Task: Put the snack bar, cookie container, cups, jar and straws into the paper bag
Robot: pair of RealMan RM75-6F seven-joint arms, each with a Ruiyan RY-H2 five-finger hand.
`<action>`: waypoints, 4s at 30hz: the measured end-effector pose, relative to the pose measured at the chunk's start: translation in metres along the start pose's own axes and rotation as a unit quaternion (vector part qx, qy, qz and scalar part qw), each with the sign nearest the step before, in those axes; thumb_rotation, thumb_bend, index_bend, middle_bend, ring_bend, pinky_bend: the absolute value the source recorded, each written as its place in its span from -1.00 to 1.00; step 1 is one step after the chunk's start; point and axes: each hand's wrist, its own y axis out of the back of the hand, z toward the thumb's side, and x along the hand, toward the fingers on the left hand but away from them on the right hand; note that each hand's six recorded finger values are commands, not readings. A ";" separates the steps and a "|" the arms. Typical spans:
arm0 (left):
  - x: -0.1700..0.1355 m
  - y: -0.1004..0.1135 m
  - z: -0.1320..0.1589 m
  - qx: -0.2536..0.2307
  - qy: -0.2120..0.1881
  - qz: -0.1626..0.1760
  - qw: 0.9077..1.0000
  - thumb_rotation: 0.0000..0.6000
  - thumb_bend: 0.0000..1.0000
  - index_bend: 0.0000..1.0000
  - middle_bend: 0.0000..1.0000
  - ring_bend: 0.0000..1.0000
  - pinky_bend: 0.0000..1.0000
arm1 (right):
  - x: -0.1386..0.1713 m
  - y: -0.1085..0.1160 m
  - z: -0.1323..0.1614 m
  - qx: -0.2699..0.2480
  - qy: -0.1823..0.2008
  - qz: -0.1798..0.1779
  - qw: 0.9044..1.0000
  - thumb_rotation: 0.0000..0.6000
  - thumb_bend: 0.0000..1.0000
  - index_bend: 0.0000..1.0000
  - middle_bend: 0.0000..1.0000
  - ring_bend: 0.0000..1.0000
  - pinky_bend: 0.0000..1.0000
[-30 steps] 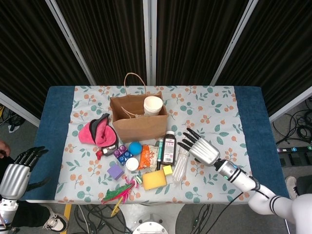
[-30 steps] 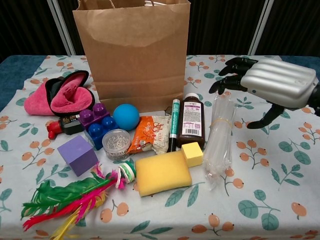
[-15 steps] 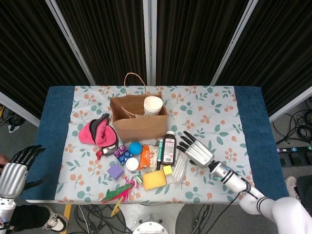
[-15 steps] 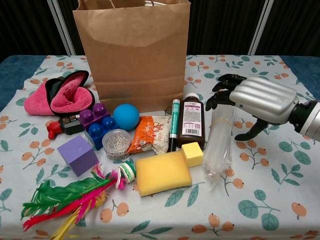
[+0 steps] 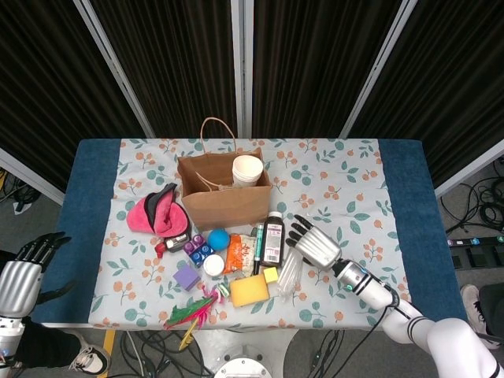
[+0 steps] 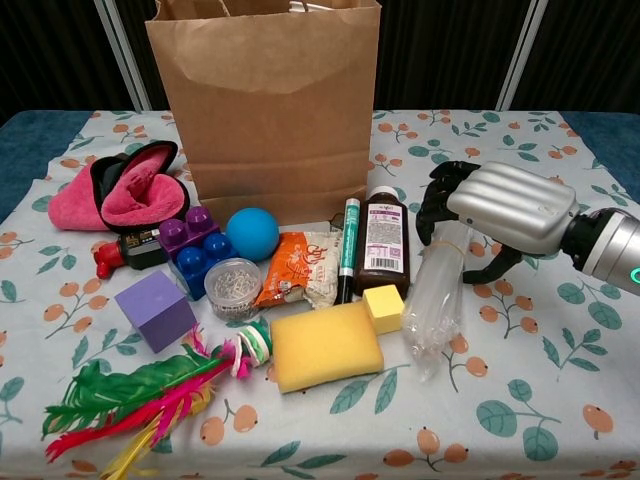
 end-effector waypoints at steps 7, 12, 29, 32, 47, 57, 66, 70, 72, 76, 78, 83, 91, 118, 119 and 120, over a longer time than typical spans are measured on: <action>-0.002 0.000 0.001 -0.001 0.000 0.001 1.000 1.00 -0.80 -0.47 -0.44 -0.61 -0.49 | 0.000 0.007 0.002 -0.002 0.003 -0.024 1.000 1.00 -0.67 0.28 0.08 -0.22 -0.46; -0.003 0.001 0.002 -0.004 0.000 0.004 1.000 1.00 -0.80 -0.47 -0.44 -0.61 -0.49 | 0.002 0.018 -0.001 -0.006 0.001 -0.050 0.999 1.00 -0.62 0.37 0.15 -0.13 -0.39; -0.008 0.004 0.014 -0.021 -0.008 0.005 1.000 1.00 -0.80 -0.47 -0.44 -0.61 -0.49 | 0.004 0.173 -0.016 -0.144 -0.053 -0.223 0.963 1.00 -0.63 0.38 0.17 -0.12 -0.37; -0.008 0.006 0.015 -0.023 -0.009 0.007 1.000 1.00 -0.80 -0.47 -0.44 -0.61 -0.49 | -0.003 0.231 -0.011 -0.181 -0.063 -0.269 0.944 1.00 -0.64 0.38 0.17 -0.12 -0.36; -0.006 0.011 0.007 -0.028 -0.001 0.011 1.000 1.00 -0.80 -0.47 -0.44 -0.61 -0.49 | -0.104 0.318 0.034 -0.404 -0.123 -0.277 0.863 1.00 -0.62 0.38 0.17 -0.12 -0.36; -0.006 0.013 0.001 -0.029 0.003 0.012 0.999 1.00 -0.80 -0.47 -0.44 -0.61 -0.49 | -0.140 0.287 0.059 -0.519 -0.145 -0.243 0.806 1.00 -0.62 0.39 0.17 -0.12 -0.36; -0.005 0.011 0.000 -0.029 0.004 0.009 1.000 1.00 -0.80 -0.47 -0.44 -0.61 -0.49 | -0.150 0.260 0.043 -0.581 -0.170 -0.234 0.761 1.00 -0.62 0.40 0.15 -0.12 -0.36; -0.006 0.010 0.000 -0.027 0.002 0.005 1.000 1.00 -0.80 -0.47 -0.44 -0.61 -0.49 | -0.155 0.245 0.042 -0.599 -0.178 -0.220 0.750 1.00 -0.62 0.39 0.13 -0.12 -0.38; -0.006 0.009 -0.001 -0.026 0.004 0.005 1.000 1.00 -0.80 -0.47 -0.44 -0.61 -0.49 | -0.158 0.240 0.043 -0.611 -0.173 -0.211 0.743 1.00 -0.63 0.35 0.11 -0.14 -0.41; -0.006 0.009 -0.003 -0.026 0.007 0.004 1.000 1.00 -0.80 -0.47 -0.44 -0.61 -0.49 | -0.162 0.235 0.045 -0.634 -0.160 -0.194 0.731 1.00 -0.71 0.22 0.01 -0.26 -0.48; -0.005 0.008 -0.003 -0.026 0.007 0.003 1.000 1.00 -0.80 -0.47 -0.44 -0.61 -0.49 | -0.164 0.233 0.047 -0.645 -0.151 -0.182 0.726 1.00 -0.90 0.04 -0.10 -0.41 -0.58; -0.006 0.006 -0.003 -0.027 0.008 0.001 1.000 1.00 -0.80 -0.47 -0.44 -0.61 -0.49 | -0.163 0.229 0.044 -0.659 -0.129 -0.167 0.722 1.00 -1.00 -0.47 -0.35 -0.79 -0.83; -0.006 0.008 -0.003 -0.028 0.009 0.002 1.000 1.00 -0.80 -0.47 -0.44 -0.61 -0.49 | -0.152 0.238 0.034 -0.640 -0.102 -0.180 0.740 1.00 -1.00 -0.76 -0.56 -0.96 -0.97; 0.000 0.000 0.021 -0.010 -0.021 -0.020 1.000 1.00 -0.79 -0.47 -0.44 -0.61 -0.49 | 0.169 0.185 -0.078 -0.092 -0.319 -0.101 0.938 1.00 -1.00 -0.77 -0.69 -1.00 -1.00; -0.001 -0.001 0.021 -0.010 -0.019 -0.022 1.000 1.00 -0.80 -0.47 -0.44 -0.61 -0.49 | 0.184 0.176 -0.077 -0.085 -0.331 -0.093 0.935 1.00 -1.00 -0.77 -0.69 -1.00 -1.00; -0.002 -0.002 0.020 -0.009 -0.018 -0.024 1.000 1.00 -0.80 -0.47 -0.44 -0.61 -0.49 | 0.200 0.165 -0.077 -0.076 -0.341 -0.086 0.933 1.00 -1.00 -0.77 -0.70 -1.00 -1.00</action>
